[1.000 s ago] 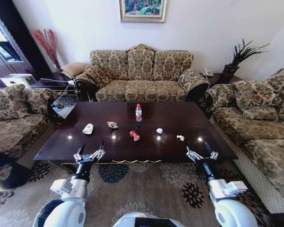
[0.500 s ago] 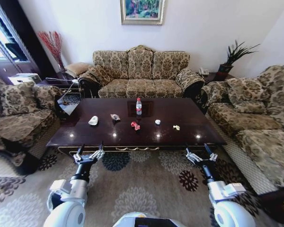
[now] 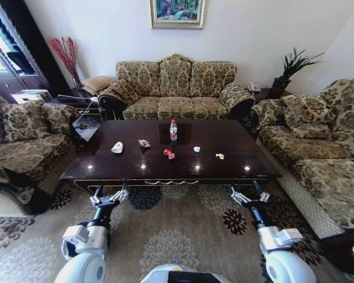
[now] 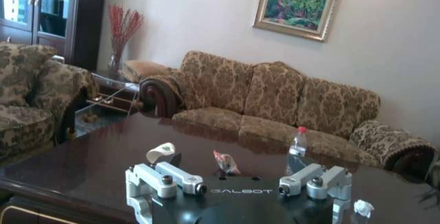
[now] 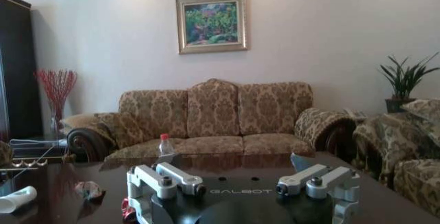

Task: Move to the front of the table and place the trash on the table into the trash bin.

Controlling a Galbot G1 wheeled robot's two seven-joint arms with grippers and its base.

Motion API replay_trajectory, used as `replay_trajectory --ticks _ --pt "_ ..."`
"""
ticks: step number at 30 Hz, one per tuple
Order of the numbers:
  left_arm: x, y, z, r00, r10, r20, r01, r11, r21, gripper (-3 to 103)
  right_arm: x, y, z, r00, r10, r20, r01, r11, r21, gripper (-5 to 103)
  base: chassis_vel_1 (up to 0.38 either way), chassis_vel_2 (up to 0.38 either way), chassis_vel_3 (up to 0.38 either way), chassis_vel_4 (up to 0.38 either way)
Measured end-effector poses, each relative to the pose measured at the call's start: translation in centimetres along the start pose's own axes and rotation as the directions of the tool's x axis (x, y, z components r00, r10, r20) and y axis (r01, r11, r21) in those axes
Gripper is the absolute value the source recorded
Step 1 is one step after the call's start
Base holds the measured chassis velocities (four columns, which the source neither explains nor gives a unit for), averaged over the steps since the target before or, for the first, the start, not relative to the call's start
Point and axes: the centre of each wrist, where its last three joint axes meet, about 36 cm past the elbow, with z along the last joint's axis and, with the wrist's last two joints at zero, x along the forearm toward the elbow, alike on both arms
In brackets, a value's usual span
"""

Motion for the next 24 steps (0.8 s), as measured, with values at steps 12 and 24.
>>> replay_trajectory --ticks 12,24 --pt "-0.1 -0.1 0.3 1.0 0.001 -0.007 -0.001 1.0 -0.004 100 0.3 -0.3 0.6 1.0 0.009 -0.003 -0.009 1.0 0.0 100 0.075 0.069 -0.056 -0.074" --pt "-0.1 0.6 1.2 0.999 -0.019 -0.026 0.019 1.0 -0.018 100 0.6 0.1 1.5 1.0 -0.001 -0.009 0.001 1.0 -0.014 100 0.181 0.182 -0.176 -0.17"
